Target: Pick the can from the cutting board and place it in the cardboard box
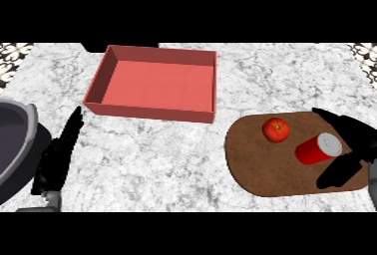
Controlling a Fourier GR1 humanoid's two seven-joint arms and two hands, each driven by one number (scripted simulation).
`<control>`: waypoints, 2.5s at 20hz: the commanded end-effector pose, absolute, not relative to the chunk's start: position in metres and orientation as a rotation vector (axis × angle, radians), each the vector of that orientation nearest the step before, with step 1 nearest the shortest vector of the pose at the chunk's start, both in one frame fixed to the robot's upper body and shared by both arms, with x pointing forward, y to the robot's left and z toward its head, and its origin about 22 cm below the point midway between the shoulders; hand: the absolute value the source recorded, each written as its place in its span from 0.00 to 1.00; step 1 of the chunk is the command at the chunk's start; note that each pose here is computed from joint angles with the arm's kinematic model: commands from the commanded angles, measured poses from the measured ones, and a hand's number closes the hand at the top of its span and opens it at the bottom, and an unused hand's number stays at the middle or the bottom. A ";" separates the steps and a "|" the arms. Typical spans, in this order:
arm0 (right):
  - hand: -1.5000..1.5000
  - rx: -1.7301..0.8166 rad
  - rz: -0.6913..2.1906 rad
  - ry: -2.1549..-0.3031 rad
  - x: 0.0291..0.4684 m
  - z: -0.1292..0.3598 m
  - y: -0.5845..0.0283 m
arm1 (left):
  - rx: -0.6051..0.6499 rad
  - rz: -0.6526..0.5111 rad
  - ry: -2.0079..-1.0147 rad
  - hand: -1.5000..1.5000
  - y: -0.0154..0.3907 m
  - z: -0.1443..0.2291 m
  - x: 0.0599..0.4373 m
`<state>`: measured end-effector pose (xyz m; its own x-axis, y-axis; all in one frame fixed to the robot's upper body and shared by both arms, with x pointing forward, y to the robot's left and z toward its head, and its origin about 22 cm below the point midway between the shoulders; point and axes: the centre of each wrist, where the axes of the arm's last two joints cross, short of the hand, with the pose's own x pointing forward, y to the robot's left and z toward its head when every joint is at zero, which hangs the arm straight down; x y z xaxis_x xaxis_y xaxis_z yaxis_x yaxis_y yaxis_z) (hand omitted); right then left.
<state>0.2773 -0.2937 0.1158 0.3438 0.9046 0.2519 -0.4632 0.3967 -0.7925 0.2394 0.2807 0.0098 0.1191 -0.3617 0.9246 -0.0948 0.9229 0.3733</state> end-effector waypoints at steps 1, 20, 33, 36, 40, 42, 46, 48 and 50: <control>0.00 -0.664 1.017 -0.750 0.264 0.098 -0.289 | 0.413 -0.184 -1.450 0.50 0.290 0.000 0.233; 1.00 -0.884 1.151 -0.990 0.308 0.110 -0.295 | 0.388 -0.210 -1.463 0.50 0.302 0.025 0.244; 1.00 -0.789 1.560 -1.519 0.389 0.156 -0.262 | 0.285 -0.303 -1.533 0.50 0.253 0.023 0.264; 1.00 -0.733 1.528 -1.615 0.407 0.168 -0.277 | 0.295 -0.308 -1.524 0.50 0.255 0.023 0.266; 1.00 -0.437 1.356 -1.900 0.424 0.182 -0.270 | 0.307 -0.295 -1.520 0.50 0.255 0.026 0.268; 1.00 -0.292 1.300 -1.990 0.431 0.187 -0.269 | 0.296 -0.277 -1.512 0.50 0.254 0.023 0.265; 1.00 -0.092 1.271 -2.069 0.452 0.204 -0.244 | 0.325 -0.282 -1.503 0.50 0.256 0.022 0.266; 1.00 -0.016 1.266 -2.103 0.459 0.211 -0.232 | 0.307 -0.267 -1.493 0.50 0.264 0.023 0.264; 1.00 0.036 1.282 -2.104 0.466 0.229 -0.218 | 0.310 -0.253 -1.481 0.50 0.258 0.010 0.254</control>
